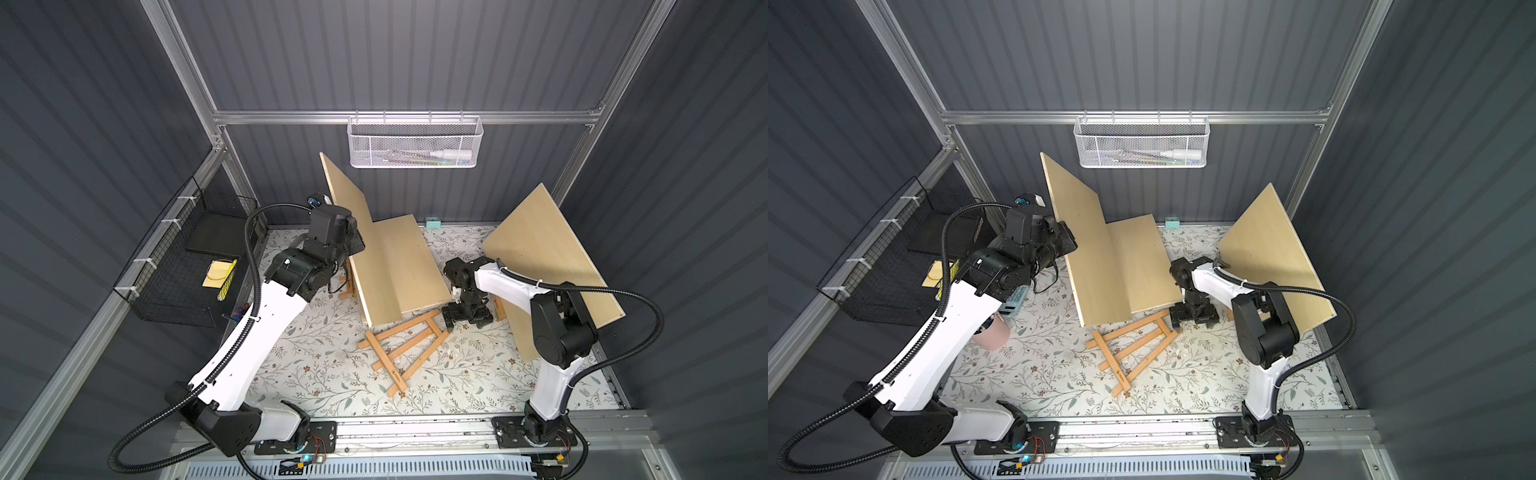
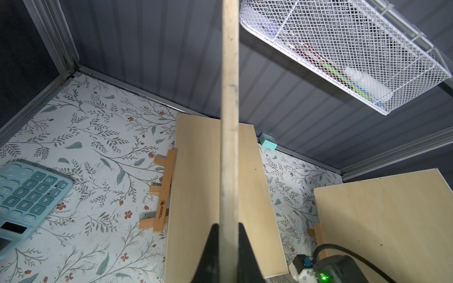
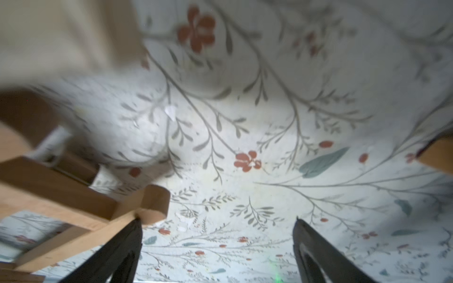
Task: Assemble the easel
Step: Adjust the easel at the center of the board.
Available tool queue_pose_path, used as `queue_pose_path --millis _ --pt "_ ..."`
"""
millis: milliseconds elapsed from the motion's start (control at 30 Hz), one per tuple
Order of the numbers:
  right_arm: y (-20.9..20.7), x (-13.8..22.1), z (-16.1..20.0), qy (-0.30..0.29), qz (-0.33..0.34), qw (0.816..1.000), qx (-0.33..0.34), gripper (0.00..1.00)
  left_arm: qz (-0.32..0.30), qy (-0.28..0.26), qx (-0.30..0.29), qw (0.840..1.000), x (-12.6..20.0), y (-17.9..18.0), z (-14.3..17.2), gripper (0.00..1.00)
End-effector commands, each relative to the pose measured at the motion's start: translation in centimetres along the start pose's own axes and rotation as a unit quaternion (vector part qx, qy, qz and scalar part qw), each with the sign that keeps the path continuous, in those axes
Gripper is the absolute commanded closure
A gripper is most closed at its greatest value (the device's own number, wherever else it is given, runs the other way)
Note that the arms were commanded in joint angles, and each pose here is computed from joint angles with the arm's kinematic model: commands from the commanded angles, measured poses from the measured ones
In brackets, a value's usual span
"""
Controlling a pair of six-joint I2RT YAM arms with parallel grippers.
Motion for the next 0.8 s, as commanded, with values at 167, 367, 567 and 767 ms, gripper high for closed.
queue_pose_path --millis 167,367,567,767 --pt "7.6 2.2 2.0 -0.048 -0.103 0.981 0.160 0.04 0.068 -0.110 0.067 0.989 3.0 -2.3 -5.8 1.00" --pt "6.2 0.0 0.5 -0.044 0.034 0.987 0.152 0.03 0.073 -0.111 0.071 0.989 3.2 -2.4 -5.8 1.00" --pt "2.5 0.0 0.4 -0.057 0.134 0.980 0.137 0.02 0.067 -0.110 0.070 0.989 3.6 -2.0 -5.7 1.00" --pt "-0.9 0.6 -1.3 -0.063 0.155 0.983 0.081 0.01 0.071 -0.111 0.074 0.989 3.4 -2.2 -5.7 1.00"
Point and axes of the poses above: each gripper's point midway between its finger pads, its own x axis back along the fingers, its own y axis along the line the jaws close on, z = x × y, the point moved 2 cm from there along x, back along the fingers, and after that the axes turned 6 degrees about -x, right-handed, at the moved point
